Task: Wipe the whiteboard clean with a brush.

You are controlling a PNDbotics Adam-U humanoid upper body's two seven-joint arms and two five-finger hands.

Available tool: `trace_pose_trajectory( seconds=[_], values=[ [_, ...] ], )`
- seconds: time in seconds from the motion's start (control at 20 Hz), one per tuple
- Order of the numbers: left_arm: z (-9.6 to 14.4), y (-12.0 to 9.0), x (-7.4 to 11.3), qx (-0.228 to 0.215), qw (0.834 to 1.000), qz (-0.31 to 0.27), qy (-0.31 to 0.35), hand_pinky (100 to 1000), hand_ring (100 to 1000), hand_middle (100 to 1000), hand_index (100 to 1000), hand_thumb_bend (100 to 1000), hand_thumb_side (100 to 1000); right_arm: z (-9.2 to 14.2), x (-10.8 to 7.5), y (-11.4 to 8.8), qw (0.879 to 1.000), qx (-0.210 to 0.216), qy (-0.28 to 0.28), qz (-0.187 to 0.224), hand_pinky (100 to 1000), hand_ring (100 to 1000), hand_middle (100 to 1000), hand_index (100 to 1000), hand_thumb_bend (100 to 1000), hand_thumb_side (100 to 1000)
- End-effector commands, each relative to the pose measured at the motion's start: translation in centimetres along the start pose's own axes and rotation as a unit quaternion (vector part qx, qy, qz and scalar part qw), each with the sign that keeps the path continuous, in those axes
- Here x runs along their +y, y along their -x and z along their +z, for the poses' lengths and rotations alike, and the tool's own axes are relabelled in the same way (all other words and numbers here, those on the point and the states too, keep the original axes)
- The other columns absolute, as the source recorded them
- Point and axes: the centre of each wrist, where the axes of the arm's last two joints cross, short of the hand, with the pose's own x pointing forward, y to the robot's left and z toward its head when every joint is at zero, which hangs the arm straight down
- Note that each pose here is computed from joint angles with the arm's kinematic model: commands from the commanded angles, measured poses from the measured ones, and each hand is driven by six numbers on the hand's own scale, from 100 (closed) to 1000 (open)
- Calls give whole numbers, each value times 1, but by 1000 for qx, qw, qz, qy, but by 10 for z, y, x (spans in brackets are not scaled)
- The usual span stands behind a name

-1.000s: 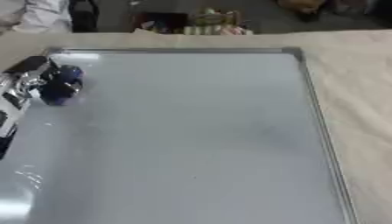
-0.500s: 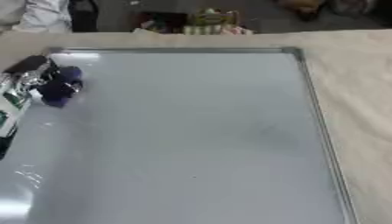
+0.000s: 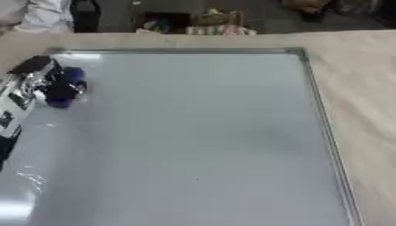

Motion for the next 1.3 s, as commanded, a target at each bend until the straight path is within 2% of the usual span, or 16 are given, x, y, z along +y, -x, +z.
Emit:
trace_pose_trajectory(
  seconds=[0.05,0.25,0.3,0.35,0.8,0.95,1.05,1.2,1.3],
  values=[
    [-2,-5,-8,-2,1000,-4,10,510,521,320,343,133,355,-7,-5,-4,1000,-13,9,0,788,802,730,804,100,1000],
    [-3,-8,-11,-3,1000,-13,15,517,528,333,302,112,352,-8,-5,-5,1000,-15,10,-2,788,801,730,804,100,1000],
    [-3,-8,-11,-4,1000,-17,17,526,537,345,312,166,370,-8,-5,-5,1000,-15,10,-3,788,801,730,805,100,1000],
    [-4,-9,-11,-4,1000,-21,20,530,542,352,321,172,371,-8,-5,-5,1000,-15,10,-3,787,801,730,807,100,1000],
    [-4,-13,-12,-14,999,-35,30,529,538,348,445,106,352,-9,-5,-6,1000,-15,9,-10,789,800,727,807,100,1000],
    [-3,-17,-11,-27,999,-29,35,523,532,341,454,101,358,-9,-5,-5,1000,-14,9,-10,789,800,726,807,100,1000],
    [-1,-21,-9,-37,998,-28,36,524,531,340,452,120,368,-9,-5,-5,1000,-14,9,-10,789,800,726,807,100,1000],
    [0,-26,-7,-48,997,-36,39,532,532,339,447,217,421,-9,-5,-5,1000,-14,10,-10,790,800,725,809,100,1000],
    [1,-30,-7,-55,996,-49,41,538,535,339,435,247,448,-9,-5,-5,1000,-13,10,-10,790,800,724,809,100,1000]
  ],
)
